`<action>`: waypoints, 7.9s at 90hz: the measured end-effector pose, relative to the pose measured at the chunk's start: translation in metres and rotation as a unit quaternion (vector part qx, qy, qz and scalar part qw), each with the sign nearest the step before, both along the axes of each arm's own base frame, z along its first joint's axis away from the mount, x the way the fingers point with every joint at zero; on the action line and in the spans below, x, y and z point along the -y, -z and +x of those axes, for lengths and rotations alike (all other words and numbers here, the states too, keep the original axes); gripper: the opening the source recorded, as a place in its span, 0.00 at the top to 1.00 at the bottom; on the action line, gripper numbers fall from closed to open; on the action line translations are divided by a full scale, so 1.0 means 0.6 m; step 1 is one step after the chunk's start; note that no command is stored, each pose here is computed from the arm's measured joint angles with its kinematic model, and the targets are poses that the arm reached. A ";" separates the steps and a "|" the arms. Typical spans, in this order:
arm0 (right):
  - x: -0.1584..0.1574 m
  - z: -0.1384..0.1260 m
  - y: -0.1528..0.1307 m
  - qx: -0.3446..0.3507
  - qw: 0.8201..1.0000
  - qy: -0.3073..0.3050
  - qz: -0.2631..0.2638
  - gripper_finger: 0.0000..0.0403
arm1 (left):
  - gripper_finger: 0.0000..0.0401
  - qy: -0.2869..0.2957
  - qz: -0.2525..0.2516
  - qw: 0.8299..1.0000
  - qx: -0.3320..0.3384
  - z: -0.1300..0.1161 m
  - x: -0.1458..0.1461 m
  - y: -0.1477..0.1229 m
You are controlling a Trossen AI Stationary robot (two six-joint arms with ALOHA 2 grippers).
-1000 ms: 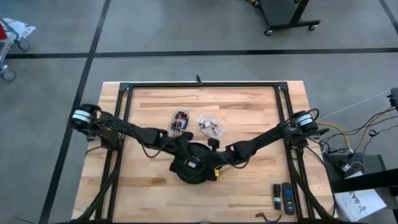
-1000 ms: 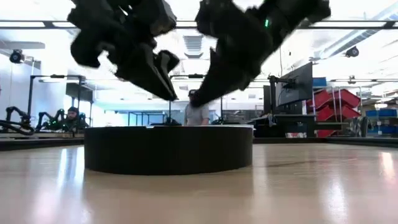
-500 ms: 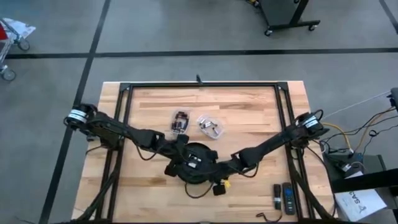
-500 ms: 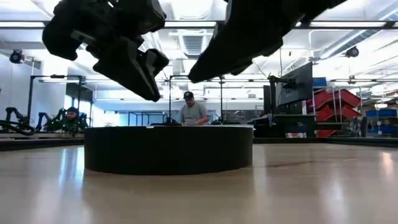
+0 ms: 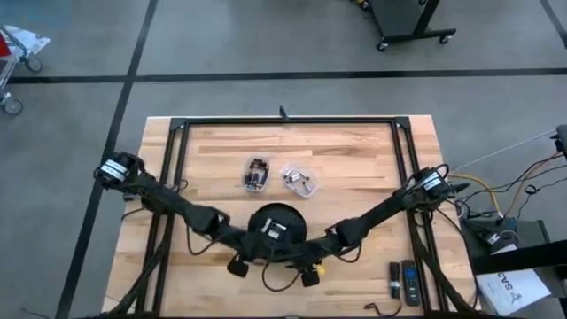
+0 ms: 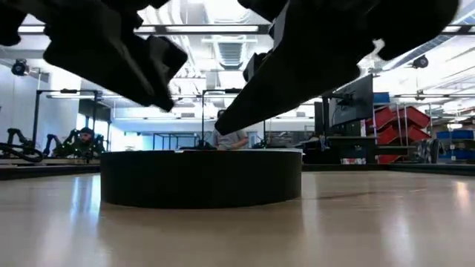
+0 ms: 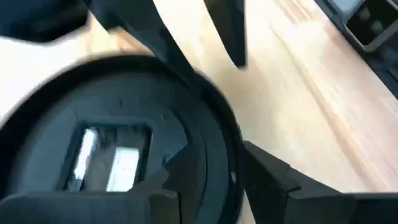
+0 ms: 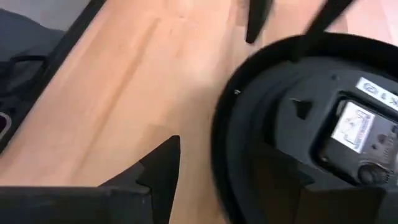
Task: Insert battery
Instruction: Insert the silver battery into the clock's battery compartment
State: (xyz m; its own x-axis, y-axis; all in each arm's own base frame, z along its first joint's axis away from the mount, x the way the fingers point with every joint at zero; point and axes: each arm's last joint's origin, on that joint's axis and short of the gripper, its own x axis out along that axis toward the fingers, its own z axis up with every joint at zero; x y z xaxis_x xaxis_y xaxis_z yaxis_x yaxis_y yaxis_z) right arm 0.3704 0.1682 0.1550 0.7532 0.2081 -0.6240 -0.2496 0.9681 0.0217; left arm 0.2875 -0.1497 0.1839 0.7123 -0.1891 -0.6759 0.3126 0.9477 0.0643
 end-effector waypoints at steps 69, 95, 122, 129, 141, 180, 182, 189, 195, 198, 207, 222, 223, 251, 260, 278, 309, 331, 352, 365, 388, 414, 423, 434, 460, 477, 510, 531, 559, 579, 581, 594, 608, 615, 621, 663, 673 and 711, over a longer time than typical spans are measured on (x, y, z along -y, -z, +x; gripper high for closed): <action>-0.002 -0.005 -0.006 -0.005 1.000 0.002 0.004 0.77 | 0.82 -0.011 0.003 1.000 0.009 0.043 0.038 0.120; 0.002 -0.031 -0.042 -0.031 0.999 0.013 -0.018 0.84 | 0.99 -0.029 0.014 0.999 0.002 0.043 0.037 0.136; -0.016 -0.039 -0.058 -0.041 0.999 0.002 -0.021 0.64 | 1.00 -0.041 0.002 0.999 0.018 0.036 0.019 0.082; -0.024 -0.033 -0.080 -0.023 0.999 -0.007 -0.034 0.56 | 1.00 -0.047 -0.010 0.998 0.034 0.036 0.013 0.059; -0.035 -0.031 -0.105 -0.001 0.995 -0.009 -0.100 0.44 | 1.00 -0.051 -0.021 0.997 0.047 0.035 0.007 0.037; -0.053 -0.050 -0.110 0.023 0.963 0.013 -0.270 0.24 | 1.00 -0.083 -0.072 0.992 0.067 0.025 -0.002 -0.007; -0.053 -0.051 -0.110 0.022 0.962 0.014 -0.271 0.24 | 1.00 -0.084 -0.074 0.991 0.069 0.025 -0.002 -0.010; -0.053 -0.051 -0.106 0.018 0.961 0.012 -0.276 0.23 | 1.00 -0.086 -0.080 0.990 0.071 0.024 -0.003 -0.015; -0.054 -0.052 -0.099 0.009 0.957 0.009 -0.291 0.22 | 1.00 -0.092 -0.089 0.989 0.072 0.022 -0.004 -0.019; -0.054 -0.053 -0.095 0.003 0.954 0.004 -0.300 0.22 | 1.00 -0.093 -0.092 0.989 0.074 0.021 -0.005 -0.023; -0.055 -0.050 -0.084 -0.003 0.950 -0.003 -0.313 0.21 | 1.00 -0.094 -0.098 0.987 0.081 0.019 -0.006 -0.032; -0.052 -0.046 -0.075 0.000 0.927 0.016 -0.374 0.21 | 1.00 -0.093 -0.114 0.986 0.076 0.018 -0.005 -0.034; -0.052 -0.045 -0.075 0.001 0.926 0.017 -0.377 0.21 | 1.00 -0.092 -0.116 0.986 0.075 0.018 -0.005 -0.034; -0.036 -0.030 -0.058 -0.008 0.909 0.035 -0.415 0.28 | 1.00 -0.079 -0.166 0.979 0.085 0.022 0.000 -0.043; -0.035 -0.028 -0.055 -0.009 0.912 0.043 -0.408 0.33 | 1.00 -0.077 -0.171 0.979 0.083 0.022 0.001 -0.043; -0.034 -0.027 -0.056 -0.007 0.919 0.057 -0.389 0.47 | 1.00 -0.065 -0.183 0.977 0.085 0.023 0.002 -0.046; -0.035 -0.028 -0.058 -0.004 0.924 0.073 -0.377 0.61 | 0.98 -0.034 -0.155 0.982 0.100 0.016 -0.001 -0.060; -0.028 -0.034 -0.104 0.020 0.953 0.136 -0.271 0.61 | 0.79 -0.056 -0.050 0.989 0.127 -0.036 -0.033 -0.123; 0.007 -0.087 -0.197 -0.007 0.967 0.200 -0.160 0.66 | 0.61 -0.089 -0.001 0.983 0.162 -0.096 -0.060 -0.181; 0.051 -0.136 -0.237 -0.067 0.961 0.250 -0.098 0.64 | 0.58 -0.095 -0.002 0.981 0.170 -0.111 -0.066 -0.182; 0.140 -0.212 -0.286 -0.172 0.951 0.256 0.006 0.66 | 0.62 -0.089 0.018 0.984 0.156 -0.104 -0.063 -0.116; 0.228 -0.241 -0.285 -0.235 0.941 0.195 0.147 0.66 | 0.58 -0.102 0.128 0.959 0.233 -0.056 -0.050 -0.027; 0.252 -0.239 -0.267 -0.255 0.936 0.171 0.176 0.66 | 0.52 -0.102 0.191 0.947 0.238 -0.029 -0.044 -0.003; 0.275 -0.229 -0.228 -0.267 0.928 0.130 0.223 0.66 | 0.43 -0.104 0.224 0.942 0.228 0.011 -0.037 0.023; 0.294 -0.218 -0.130 -0.243 0.912 0.054 0.327 0.66 | 0.24 -0.095 0.185 0.961 0.182 0.090 -0.022 0.071; 0.293 -0.213 -0.100 -0.218 0.916 0.030 0.337 0.66 | 0.23 -0.086 0.091 0.979 0.159 0.108 -0.022 0.088; 0.293 -0.167 -0.050 -0.217 0.898 -0.040 0.380 0.66 | 0.23 -0.092 0.076 0.985 0.126 0.112 -0.035 0.117; 0.297 -0.140 -0.016 -0.210 0.888 -0.070 0.403 0.64 | 0.23 -0.095 0.053 0.987 0.122 0.116 -0.037 0.143; 0.304 -0.120 0.001 -0.188 0.892 -0.064 0.406 0.60 | 0.23 -0.089 0.035 0.987 0.128 0.118 -0.034 0.143; 0.309 -0.116 -0.006 -0.164 0.914 -0.011 0.370 0.47 | 0.23 -0.081 0.029 0.988 0.127 0.118 -0.032 0.143; 0.310 -0.117 -0.006 -0.164 0.915 -0.006 0.368 0.45 | 0.23 -0.081 0.029 0.988 0.126 0.118 -0.032 0.143; 0.312 -0.118 -0.010 -0.158 0.922 0.017 0.354 0.38 | 0.23 -0.084 0.023 0.988 0.127 0.118 -0.032 0.142; 0.313 -0.120 -0.015 -0.158 0.921 0.033 0.354 0.29 | 0.23 -0.085 0.022 0.988 0.126 0.118 -0.031 0.142; 0.313 -0.120 -0.016 -0.155 0.922 0.034 0.354 0.24 | 0.23 -0.084 0.023 0.989 0.124 0.117 -0.029 0.143; 0.314 -0.119 -0.016 -0.154 0.923 0.040 0.350 0.21 | 0.23 -0.083 0.023 0.989 0.123 0.117 -0.029 0.143; 0.316 -0.119 -0.015 -0.149 0.929 0.059 0.334 0.14 | 0.23 -0.081 0.019 0.989 0.119 0.115 -0.026 0.144; 0.316 -0.118 -0.015 -0.147 0.930 0.063 0.332 0.14 | 0.23 -0.081 0.019 0.990 0.118 0.114 -0.025 0.144; 0.317 -0.123 -0.037 -0.118 0.940 0.073 0.312 0.14 | 0.23 -0.084 0.015 0.990 0.115 0.113 -0.024 0.144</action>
State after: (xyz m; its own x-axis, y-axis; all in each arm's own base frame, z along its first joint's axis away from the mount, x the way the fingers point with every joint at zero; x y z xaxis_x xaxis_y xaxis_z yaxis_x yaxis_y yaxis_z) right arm 0.2964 -0.0221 0.1773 0.6579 0.4941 -0.5684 -0.0308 0.7717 0.6353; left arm 0.3555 -0.1351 0.0974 0.8675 -0.0378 -0.4960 0.1254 0.9815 0.1446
